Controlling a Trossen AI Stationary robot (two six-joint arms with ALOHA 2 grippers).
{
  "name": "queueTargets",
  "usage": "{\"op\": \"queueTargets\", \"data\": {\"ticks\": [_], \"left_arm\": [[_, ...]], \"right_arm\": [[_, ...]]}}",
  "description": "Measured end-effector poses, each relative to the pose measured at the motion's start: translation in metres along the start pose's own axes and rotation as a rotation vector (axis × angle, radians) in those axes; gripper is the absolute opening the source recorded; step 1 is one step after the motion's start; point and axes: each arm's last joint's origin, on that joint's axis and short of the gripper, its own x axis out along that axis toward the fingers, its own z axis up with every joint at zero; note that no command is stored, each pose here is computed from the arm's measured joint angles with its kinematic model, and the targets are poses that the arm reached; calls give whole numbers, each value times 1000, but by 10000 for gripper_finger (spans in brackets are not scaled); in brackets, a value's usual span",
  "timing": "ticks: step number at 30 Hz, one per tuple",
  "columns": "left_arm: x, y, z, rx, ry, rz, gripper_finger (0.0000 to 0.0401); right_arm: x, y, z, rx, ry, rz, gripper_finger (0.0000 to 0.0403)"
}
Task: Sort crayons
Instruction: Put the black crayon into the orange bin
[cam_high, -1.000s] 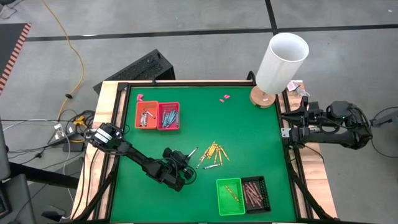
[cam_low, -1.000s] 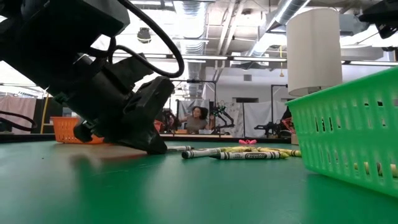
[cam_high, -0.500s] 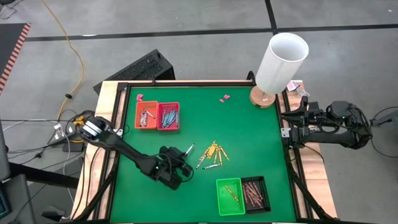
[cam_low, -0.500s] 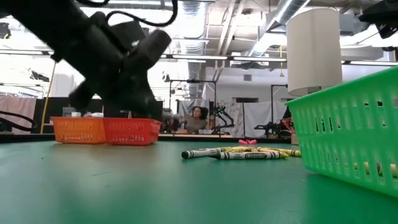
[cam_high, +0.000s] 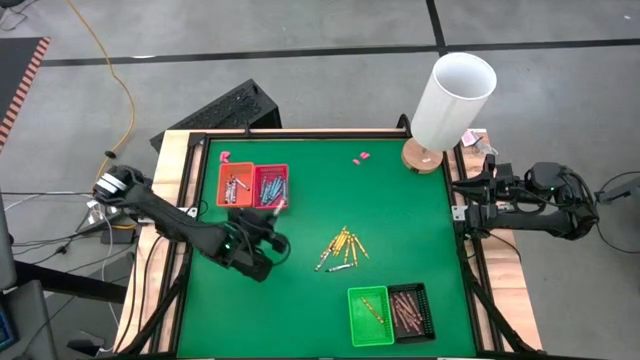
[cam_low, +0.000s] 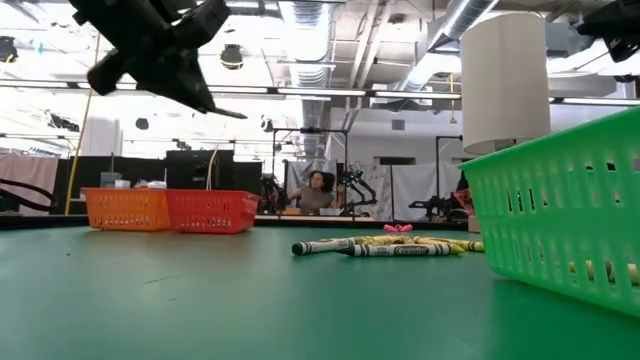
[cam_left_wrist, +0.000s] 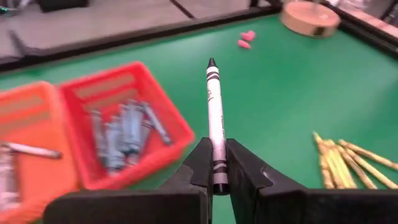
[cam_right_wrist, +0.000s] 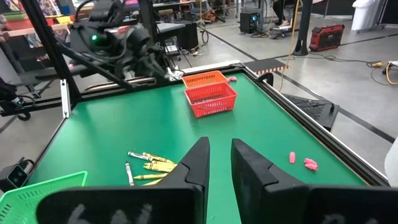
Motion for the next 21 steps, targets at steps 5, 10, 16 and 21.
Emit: {"op": "queueTargets", "data": {"ticks": [5, 10, 16, 21], "left_arm": [[-2, 27, 21, -24, 10, 104, 12], [5, 50, 29, -67, 50, 252, 12], [25, 74, 20, -103, 158, 390, 12], [41, 91, 4, -131, 218, 446, 12]], "right_arm": [[0, 0, 0, 0, 0, 0, 68], [0, 0, 0, 0, 0, 0, 68], [0, 0, 0, 0, 0, 0, 68], [0, 0, 0, 0, 0, 0, 68]]}}
